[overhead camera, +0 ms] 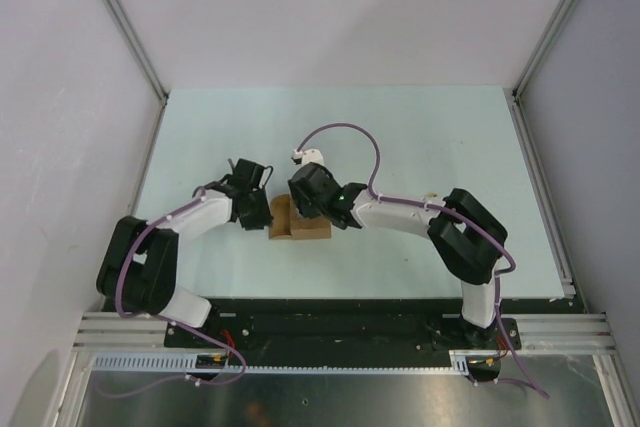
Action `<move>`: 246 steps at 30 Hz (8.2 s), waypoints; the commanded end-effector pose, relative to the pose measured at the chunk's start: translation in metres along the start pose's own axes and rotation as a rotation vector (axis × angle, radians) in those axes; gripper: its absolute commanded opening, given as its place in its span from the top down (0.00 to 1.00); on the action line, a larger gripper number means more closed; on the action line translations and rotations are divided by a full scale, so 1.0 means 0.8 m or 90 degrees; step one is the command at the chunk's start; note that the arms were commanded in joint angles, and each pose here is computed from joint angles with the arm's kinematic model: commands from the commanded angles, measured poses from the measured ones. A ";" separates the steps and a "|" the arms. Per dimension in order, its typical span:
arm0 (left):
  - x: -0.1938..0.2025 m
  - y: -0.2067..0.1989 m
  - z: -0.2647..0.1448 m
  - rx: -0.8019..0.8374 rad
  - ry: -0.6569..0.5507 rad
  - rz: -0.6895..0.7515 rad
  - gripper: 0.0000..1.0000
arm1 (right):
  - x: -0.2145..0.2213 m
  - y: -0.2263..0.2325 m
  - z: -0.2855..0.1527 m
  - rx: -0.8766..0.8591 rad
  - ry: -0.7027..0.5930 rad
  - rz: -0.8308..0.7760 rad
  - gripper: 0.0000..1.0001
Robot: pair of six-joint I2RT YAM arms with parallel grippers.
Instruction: Unpack the express box
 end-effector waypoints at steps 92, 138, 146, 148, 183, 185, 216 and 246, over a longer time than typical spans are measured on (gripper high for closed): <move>0.063 -0.027 0.028 0.160 0.261 -0.087 0.83 | 0.017 -0.007 -0.082 0.397 0.078 -0.110 0.27; 0.058 -0.026 0.026 0.160 0.247 -0.089 0.84 | -0.011 0.017 -0.101 0.269 -0.002 -0.072 0.24; 0.067 -0.017 0.032 0.148 0.272 -0.104 0.84 | -0.004 0.030 -0.058 0.276 0.017 -0.101 0.24; 0.066 -0.017 0.032 0.147 0.272 -0.105 0.84 | 0.001 0.027 -0.053 0.287 0.028 -0.114 0.24; 0.063 -0.016 0.034 0.150 0.279 -0.119 0.85 | 0.036 -0.058 -0.122 0.426 0.114 -0.050 0.25; 0.062 -0.017 0.033 0.152 0.278 -0.119 0.85 | 0.040 -0.061 -0.123 0.431 0.117 -0.043 0.25; 0.041 -0.036 0.010 0.207 0.229 -0.093 0.81 | 0.057 -0.097 -0.156 0.452 0.070 0.123 0.51; 0.015 -0.189 -0.062 0.373 -0.009 0.370 0.36 | 0.059 -0.102 -0.151 0.336 0.053 0.199 0.55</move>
Point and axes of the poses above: each gripper's point midway between its finger pads, its own z axis out along the fingers, its own y axis along the line the jaws close on, x = y × z, the point moved 6 cm from there along -z, back along the fingers, and after that the axes turned 12 degrees about -z, right-handed, at the moved point
